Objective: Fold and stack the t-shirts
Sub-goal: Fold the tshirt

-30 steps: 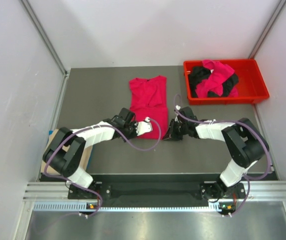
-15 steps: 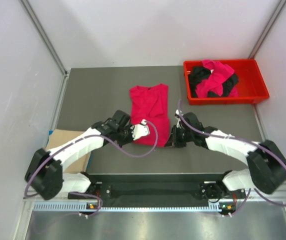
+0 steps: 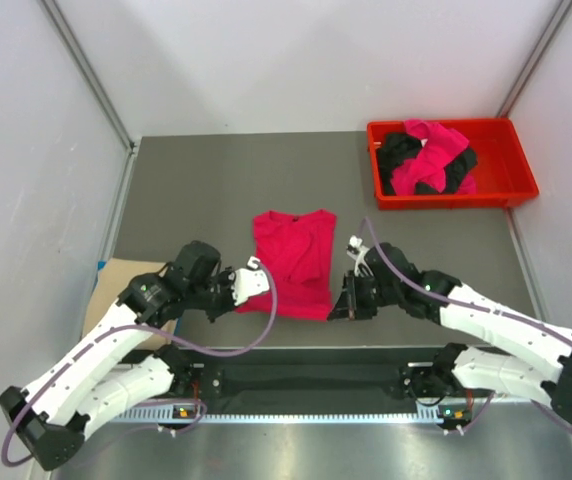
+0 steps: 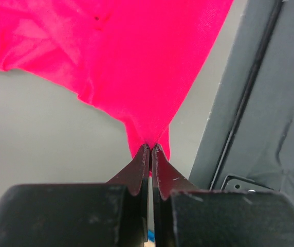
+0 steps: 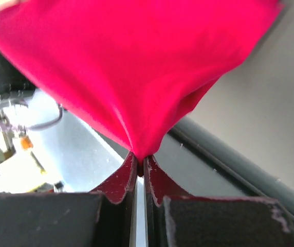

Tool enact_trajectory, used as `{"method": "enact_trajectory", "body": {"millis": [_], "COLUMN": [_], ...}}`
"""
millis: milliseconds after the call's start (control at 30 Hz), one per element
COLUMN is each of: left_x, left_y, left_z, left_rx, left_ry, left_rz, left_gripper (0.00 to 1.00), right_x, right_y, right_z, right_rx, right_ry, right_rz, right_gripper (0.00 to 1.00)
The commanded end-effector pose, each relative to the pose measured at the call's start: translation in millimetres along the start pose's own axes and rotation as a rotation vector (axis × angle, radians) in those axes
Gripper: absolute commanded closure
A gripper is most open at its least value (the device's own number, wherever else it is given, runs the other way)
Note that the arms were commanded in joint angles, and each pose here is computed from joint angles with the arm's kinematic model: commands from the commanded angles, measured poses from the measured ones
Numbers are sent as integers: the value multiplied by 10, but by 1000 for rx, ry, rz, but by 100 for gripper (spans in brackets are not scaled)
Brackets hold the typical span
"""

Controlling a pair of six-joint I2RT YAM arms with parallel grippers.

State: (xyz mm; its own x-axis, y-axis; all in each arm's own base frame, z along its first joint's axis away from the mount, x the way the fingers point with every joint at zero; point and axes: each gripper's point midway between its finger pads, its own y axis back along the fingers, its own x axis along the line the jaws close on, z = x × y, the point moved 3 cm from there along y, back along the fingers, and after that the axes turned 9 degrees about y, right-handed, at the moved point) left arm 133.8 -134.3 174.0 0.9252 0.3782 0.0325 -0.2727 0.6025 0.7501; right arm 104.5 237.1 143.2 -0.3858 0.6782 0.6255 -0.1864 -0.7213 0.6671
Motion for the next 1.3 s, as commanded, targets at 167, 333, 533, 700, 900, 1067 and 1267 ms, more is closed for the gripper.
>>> {"method": "enact_trajectory", "body": {"millis": [167, 333, 533, 700, 900, 1067, 1267], "left_x": [791, 1478, 2033, 2338, 2677, 2804, 2995], "left_y": [-107, -302, -557, -882, -1123, -1237, -1316], "left_z": [319, 426, 721, 715, 684, 616, 621], "left_rx": [81, 96, 83, 132, 176, 205, 192], "left_ry": [73, 182, 210, 226, 252, 262, 270], "left_rz": [268, 333, 349, 358, 407, 434, 504], "left_gripper": [100, 100, 100, 100, 100, 100, 100], "right_x": [-440, -637, -954, -1197, -1379, -1534, -1623], "right_y": [-79, -161, -316, -347, -434, -557, -595], "right_z": [796, 1294, 1834, 2069, 2301, 2434, 2635], "right_rx": [-39, -109, -148, -177, -206, -204, -261], "right_ry": [5, 9, -22, -54, -84, -110, -127], "right_rz": [-127, -116, -138, -168, -170, -180, -179], "right_gripper": [100, 100, 100, 100, 100, 100, 88]}}
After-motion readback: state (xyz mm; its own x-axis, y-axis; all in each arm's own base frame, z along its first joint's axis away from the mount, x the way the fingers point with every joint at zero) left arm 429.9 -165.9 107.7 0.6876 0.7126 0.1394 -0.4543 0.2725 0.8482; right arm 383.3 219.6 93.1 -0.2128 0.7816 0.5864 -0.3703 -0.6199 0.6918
